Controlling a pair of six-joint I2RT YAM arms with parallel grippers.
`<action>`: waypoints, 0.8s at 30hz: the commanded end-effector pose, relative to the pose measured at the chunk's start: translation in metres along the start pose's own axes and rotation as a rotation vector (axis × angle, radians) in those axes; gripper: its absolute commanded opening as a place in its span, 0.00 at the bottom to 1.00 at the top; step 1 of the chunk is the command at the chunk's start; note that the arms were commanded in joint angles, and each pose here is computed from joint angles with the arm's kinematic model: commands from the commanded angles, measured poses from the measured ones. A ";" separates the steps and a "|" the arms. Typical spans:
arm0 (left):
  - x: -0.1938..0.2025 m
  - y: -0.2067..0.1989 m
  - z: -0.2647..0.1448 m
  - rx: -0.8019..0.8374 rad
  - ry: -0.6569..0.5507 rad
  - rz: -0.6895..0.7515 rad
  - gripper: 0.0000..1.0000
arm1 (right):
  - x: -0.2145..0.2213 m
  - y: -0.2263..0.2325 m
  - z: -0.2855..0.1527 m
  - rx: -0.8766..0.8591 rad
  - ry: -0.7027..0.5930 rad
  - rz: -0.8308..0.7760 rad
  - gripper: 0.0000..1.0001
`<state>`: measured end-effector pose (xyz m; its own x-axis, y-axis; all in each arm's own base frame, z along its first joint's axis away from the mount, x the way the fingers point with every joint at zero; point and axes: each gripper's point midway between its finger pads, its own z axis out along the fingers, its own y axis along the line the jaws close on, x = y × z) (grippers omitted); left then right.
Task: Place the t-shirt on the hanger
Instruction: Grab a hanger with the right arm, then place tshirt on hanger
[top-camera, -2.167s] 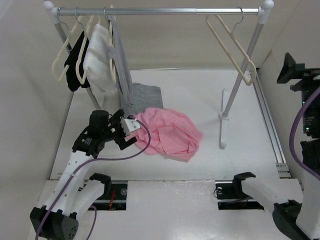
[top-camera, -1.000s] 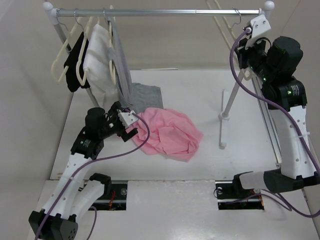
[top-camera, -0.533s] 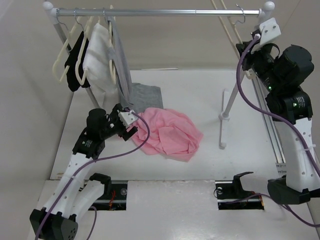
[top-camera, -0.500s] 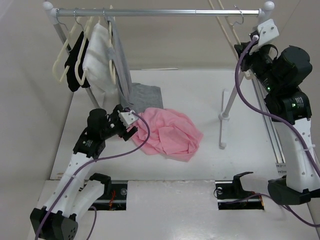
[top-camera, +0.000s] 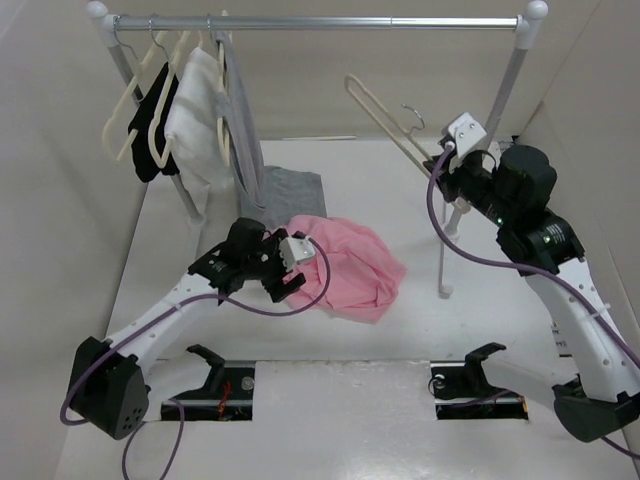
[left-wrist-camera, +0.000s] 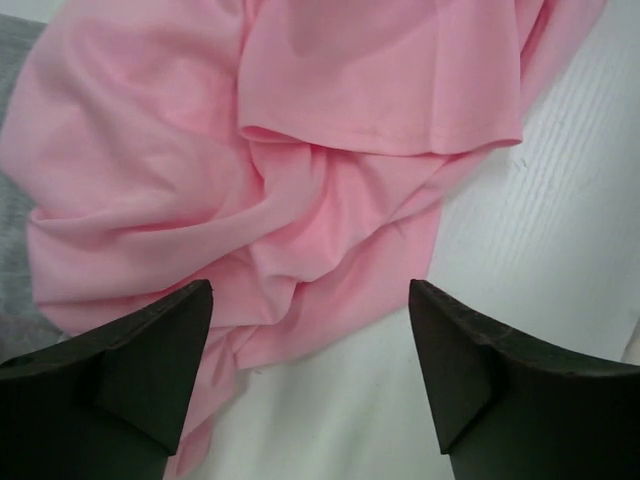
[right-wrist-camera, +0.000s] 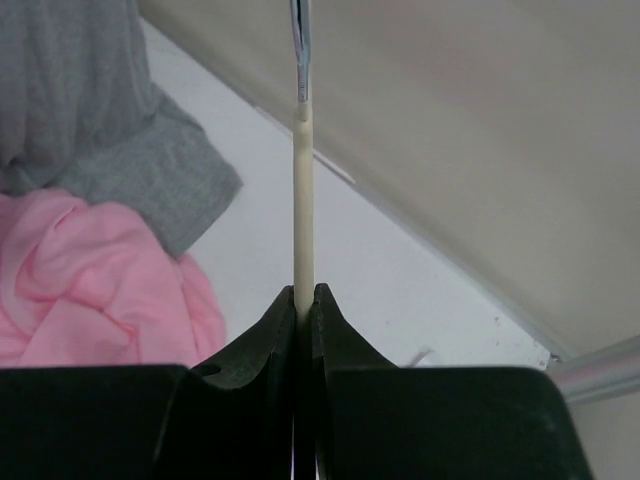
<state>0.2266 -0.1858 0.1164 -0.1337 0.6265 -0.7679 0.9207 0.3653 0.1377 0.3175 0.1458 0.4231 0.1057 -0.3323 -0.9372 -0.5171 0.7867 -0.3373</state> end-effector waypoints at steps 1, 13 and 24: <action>-0.034 0.012 0.001 -0.011 -0.039 0.026 0.79 | -0.018 0.011 -0.012 -0.028 -0.097 -0.010 0.00; -0.074 -0.002 0.069 0.151 0.006 0.070 0.79 | 0.109 0.063 -0.035 0.002 0.100 0.230 0.00; -0.033 -0.072 0.106 0.506 0.205 0.398 0.77 | 0.139 0.058 -0.056 0.086 0.190 0.258 0.00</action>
<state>0.2312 -0.2950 0.0546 0.0557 0.8125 -0.5803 0.9968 -0.0784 -0.0140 0.2551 0.1220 0.2680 -0.2095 -0.2393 -0.9481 -0.4708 0.8745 -0.1167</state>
